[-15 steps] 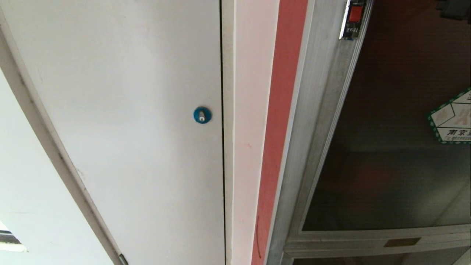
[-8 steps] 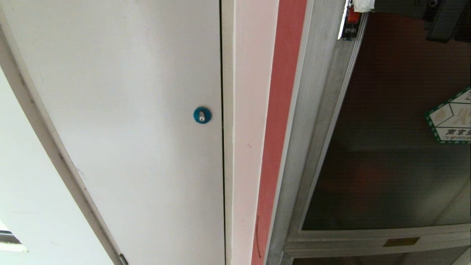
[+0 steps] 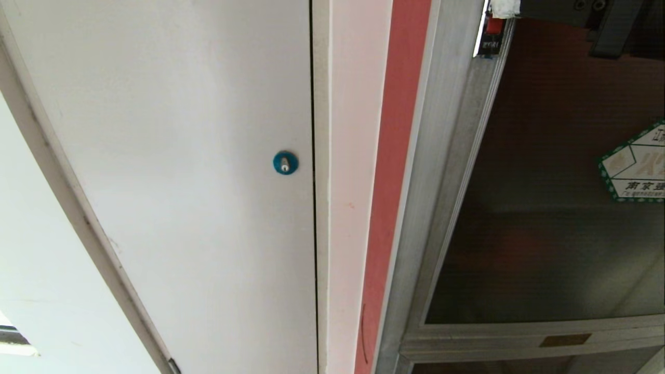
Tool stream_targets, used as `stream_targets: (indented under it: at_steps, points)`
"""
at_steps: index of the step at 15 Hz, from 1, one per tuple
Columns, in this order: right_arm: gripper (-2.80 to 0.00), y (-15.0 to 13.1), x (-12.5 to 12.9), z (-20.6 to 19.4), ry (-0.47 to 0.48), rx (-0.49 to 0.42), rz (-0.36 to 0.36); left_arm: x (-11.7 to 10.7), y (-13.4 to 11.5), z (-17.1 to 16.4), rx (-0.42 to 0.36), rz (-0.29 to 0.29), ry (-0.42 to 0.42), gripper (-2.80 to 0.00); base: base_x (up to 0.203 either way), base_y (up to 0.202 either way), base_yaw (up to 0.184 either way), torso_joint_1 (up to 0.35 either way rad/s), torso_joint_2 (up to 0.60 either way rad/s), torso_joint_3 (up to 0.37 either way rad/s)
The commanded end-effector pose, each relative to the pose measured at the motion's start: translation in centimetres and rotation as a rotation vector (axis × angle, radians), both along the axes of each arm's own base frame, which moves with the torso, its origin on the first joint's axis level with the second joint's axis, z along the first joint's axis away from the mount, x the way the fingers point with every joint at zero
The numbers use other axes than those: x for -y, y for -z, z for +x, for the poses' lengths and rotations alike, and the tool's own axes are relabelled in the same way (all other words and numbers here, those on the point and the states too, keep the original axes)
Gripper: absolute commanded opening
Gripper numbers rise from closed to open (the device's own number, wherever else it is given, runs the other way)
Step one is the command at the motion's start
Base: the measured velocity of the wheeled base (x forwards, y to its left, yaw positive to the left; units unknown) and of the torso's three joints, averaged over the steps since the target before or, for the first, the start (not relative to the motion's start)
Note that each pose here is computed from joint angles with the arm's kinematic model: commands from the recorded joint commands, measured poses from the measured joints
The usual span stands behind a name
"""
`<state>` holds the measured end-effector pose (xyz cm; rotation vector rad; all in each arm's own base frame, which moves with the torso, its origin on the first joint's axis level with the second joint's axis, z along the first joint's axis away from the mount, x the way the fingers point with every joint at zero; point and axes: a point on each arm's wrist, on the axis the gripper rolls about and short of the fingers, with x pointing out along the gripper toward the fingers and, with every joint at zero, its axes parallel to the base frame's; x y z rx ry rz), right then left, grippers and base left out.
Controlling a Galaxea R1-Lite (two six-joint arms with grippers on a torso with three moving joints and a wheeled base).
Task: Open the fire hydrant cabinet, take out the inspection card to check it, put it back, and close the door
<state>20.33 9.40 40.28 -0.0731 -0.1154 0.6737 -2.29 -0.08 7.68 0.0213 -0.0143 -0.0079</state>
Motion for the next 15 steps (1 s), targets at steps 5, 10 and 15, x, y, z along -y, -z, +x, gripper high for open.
stream_targets:
  at_steps: [5,10,15]
  points:
    - [-2.80,0.7,-0.3,0.9,0.006,-0.025,-0.009,0.0,0.2,0.1,-0.008,0.000,0.000,-2.80,0.000,0.000,0.000,0.000,0.00,0.000]
    - [-2.80,-0.3,0.2,-0.5,-0.005,0.015,0.007,0.0,0.2,0.1,-0.008,0.000,0.000,-2.80,0.000,0.000,0.000,0.000,0.00,0.000]
    - [-2.80,-1.2,1.0,-4.0,-0.066,0.066,0.033,0.0,0.2,0.1,-0.008,0.000,0.000,-2.80,0.000,0.000,0.000,0.000,0.00,0.000]
